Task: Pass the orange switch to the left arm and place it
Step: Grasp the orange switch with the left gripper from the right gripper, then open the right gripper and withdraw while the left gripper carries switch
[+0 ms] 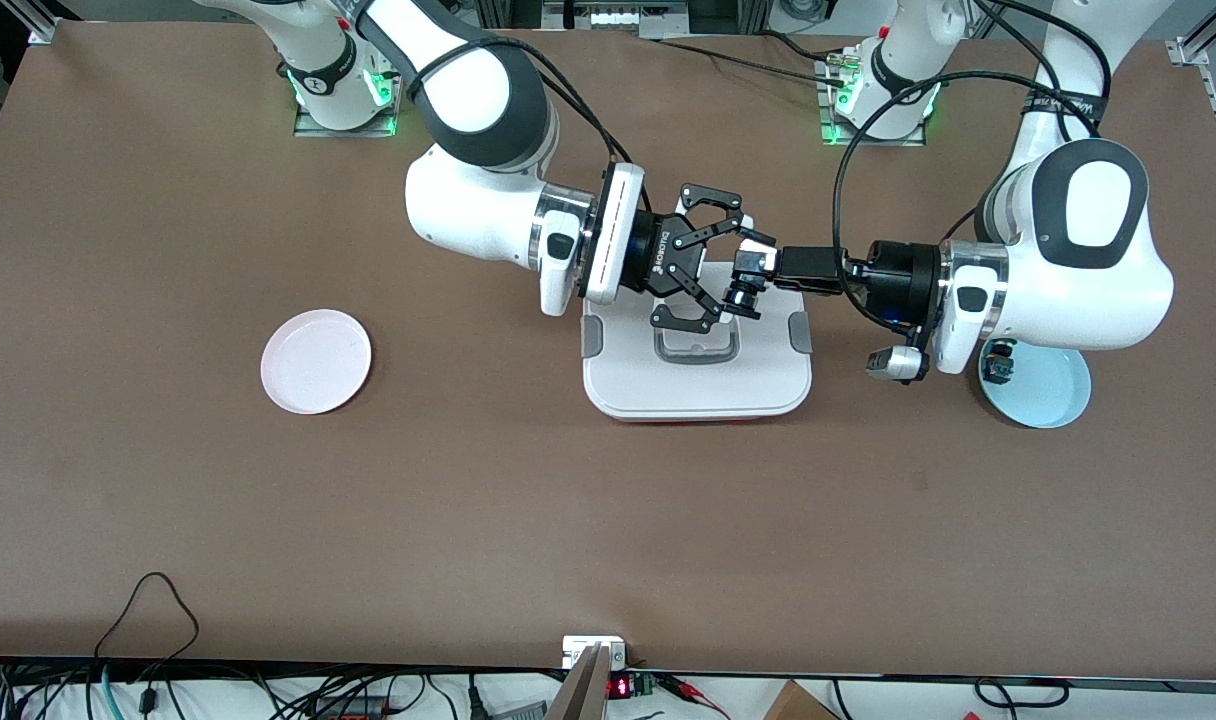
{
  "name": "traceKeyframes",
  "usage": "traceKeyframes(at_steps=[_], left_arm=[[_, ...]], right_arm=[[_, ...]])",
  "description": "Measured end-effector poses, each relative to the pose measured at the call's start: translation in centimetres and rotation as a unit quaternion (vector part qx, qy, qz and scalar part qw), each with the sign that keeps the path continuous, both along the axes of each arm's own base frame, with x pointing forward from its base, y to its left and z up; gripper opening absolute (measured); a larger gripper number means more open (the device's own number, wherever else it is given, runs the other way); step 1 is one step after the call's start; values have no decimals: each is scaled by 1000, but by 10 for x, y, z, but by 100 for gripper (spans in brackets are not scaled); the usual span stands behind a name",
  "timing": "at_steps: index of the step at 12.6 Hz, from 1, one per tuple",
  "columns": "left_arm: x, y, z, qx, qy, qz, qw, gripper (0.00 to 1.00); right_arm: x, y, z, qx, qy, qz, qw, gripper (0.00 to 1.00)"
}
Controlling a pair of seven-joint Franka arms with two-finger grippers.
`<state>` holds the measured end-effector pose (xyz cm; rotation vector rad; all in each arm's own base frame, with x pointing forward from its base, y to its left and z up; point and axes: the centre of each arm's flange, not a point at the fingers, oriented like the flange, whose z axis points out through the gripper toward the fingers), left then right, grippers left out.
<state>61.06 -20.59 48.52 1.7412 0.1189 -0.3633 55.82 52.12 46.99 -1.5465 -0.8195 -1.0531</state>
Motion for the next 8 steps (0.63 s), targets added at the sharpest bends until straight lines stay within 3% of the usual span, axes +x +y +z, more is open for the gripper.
traceKeyframes(at_steps=[2, 5, 8], left_arm=[[1, 3, 0, 0, -2, 4, 1000, 34], [4, 5, 1, 2, -5, 13, 1000, 34], [3, 5, 1, 3, -8, 9, 1000, 34]], right_arm=[[7, -7, 0, 0, 4, -7, 1000, 99], [26, -27, 11, 10, -7, 7, 1000, 100], [75, -97, 22, -22, -19, 53, 998, 100]])
